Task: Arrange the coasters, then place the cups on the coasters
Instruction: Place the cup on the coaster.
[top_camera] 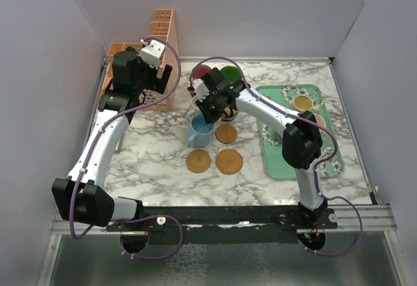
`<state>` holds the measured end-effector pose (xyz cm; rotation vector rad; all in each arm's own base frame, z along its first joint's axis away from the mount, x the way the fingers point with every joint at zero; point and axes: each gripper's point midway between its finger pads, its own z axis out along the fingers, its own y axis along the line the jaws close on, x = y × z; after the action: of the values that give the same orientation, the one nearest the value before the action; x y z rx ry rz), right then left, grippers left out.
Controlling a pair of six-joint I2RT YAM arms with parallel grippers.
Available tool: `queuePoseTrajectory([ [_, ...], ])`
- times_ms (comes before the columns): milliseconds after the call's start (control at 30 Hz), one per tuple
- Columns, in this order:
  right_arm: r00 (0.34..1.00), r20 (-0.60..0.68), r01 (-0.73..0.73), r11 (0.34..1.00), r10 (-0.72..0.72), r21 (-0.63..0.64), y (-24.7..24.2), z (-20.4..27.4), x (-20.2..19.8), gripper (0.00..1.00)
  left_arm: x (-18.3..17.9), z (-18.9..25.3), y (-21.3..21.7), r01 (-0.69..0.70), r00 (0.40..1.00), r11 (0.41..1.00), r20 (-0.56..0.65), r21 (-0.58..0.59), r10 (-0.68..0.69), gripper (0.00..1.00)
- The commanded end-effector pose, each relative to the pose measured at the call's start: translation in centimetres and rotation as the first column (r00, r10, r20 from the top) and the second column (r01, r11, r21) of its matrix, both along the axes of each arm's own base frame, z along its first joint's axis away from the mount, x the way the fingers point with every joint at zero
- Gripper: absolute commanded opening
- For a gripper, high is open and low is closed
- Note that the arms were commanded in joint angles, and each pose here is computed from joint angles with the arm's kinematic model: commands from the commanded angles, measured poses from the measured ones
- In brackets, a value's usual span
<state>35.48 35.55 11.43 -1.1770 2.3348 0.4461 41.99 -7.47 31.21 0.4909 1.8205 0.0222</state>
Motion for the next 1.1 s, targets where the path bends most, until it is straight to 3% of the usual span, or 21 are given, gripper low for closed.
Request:
queuePoseTrajectory([
  [0,0.999,0.041,0.014,0.997,-0.018,0.079,2.2,1.2,1.3,0.01,-0.7,2.3,0.7,-0.019,0.999,1.000,0.049,0.006,0.019,0.99],
  [233,0.998,0.008,0.054,0.998,-0.055,0.028,2.3,-0.5,2.0,0.01,-0.9,2.5,0.5,-0.005,0.999,1.000,0.053,0.001,0.005,0.99],
  [1067,0.992,0.076,0.100,0.995,-0.101,0.014,2.0,0.9,3.1,0.01,-1.2,1.9,0.0,0.020,0.999,1.000,0.040,-0.007,-0.020,0.99],
])
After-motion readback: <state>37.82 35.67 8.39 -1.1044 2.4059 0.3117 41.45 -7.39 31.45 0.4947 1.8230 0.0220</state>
